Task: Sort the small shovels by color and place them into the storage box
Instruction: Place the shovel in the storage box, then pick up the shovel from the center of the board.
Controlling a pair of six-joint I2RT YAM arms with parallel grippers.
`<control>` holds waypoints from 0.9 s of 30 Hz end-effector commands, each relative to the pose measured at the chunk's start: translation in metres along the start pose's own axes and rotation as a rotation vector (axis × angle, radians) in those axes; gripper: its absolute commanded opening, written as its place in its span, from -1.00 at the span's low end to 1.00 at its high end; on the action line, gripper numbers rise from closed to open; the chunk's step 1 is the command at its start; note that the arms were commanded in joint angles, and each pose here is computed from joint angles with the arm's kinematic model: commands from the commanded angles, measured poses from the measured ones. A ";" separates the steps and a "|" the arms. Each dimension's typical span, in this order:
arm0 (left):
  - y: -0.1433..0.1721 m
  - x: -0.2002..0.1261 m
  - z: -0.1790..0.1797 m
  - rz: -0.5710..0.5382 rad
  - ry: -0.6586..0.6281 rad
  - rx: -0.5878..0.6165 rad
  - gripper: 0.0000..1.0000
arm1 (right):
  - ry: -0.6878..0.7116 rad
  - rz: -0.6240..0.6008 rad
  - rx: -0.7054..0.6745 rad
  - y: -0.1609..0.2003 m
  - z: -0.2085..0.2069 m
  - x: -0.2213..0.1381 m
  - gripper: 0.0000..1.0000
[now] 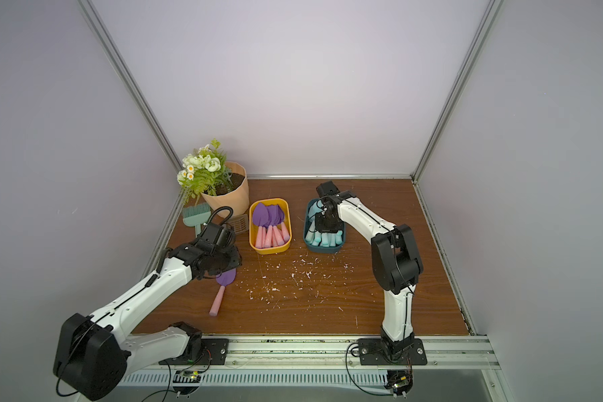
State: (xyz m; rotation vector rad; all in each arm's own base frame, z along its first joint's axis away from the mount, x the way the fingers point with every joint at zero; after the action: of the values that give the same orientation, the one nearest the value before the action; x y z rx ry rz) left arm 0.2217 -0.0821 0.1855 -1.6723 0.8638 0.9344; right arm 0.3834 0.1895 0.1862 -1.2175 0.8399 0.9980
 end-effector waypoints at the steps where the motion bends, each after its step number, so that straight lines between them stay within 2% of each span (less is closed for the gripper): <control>1: 0.008 0.001 0.012 0.029 -0.060 -0.031 0.11 | -0.043 -0.036 0.016 -0.009 0.004 -0.008 -0.38; 7: 0.021 0.000 0.021 0.074 -0.102 -0.009 0.18 | -0.043 -0.140 0.029 -0.021 0.005 -0.045 0.00; 11: 0.043 0.001 0.034 0.155 -0.139 -0.012 0.20 | -0.050 -0.188 0.037 -0.020 0.003 -0.063 0.09; 16: 0.063 -0.006 0.049 0.169 -0.195 -0.043 0.31 | -0.085 -0.173 0.051 -0.009 0.000 -0.065 0.14; 18: 0.063 -0.006 0.049 0.180 -0.204 -0.049 0.49 | -0.095 -0.156 0.056 -0.005 0.000 -0.063 0.14; 20: 0.065 -0.001 0.047 0.220 -0.202 -0.030 0.56 | -0.101 -0.150 0.058 -0.003 -0.001 -0.063 0.15; 27: 0.076 0.018 0.043 0.397 -0.198 -0.008 0.51 | -0.145 -0.209 0.051 -0.008 0.003 -0.089 0.14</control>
State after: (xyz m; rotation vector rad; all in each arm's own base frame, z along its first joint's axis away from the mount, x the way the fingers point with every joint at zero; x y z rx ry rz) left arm 0.1610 -0.0593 0.1336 -1.4467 1.0034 1.2910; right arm 0.3646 0.1784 0.2421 -1.1742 0.6922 0.8964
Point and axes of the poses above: each gripper's point midway between its finger pads, its own x axis out along the fingers, its own z axis along the line the jaws close on, y = z × x, the point moved 9 cm from there along -x, back along the fingers, and after that the axes turned 7 degrees about x, right-handed, at the moved point
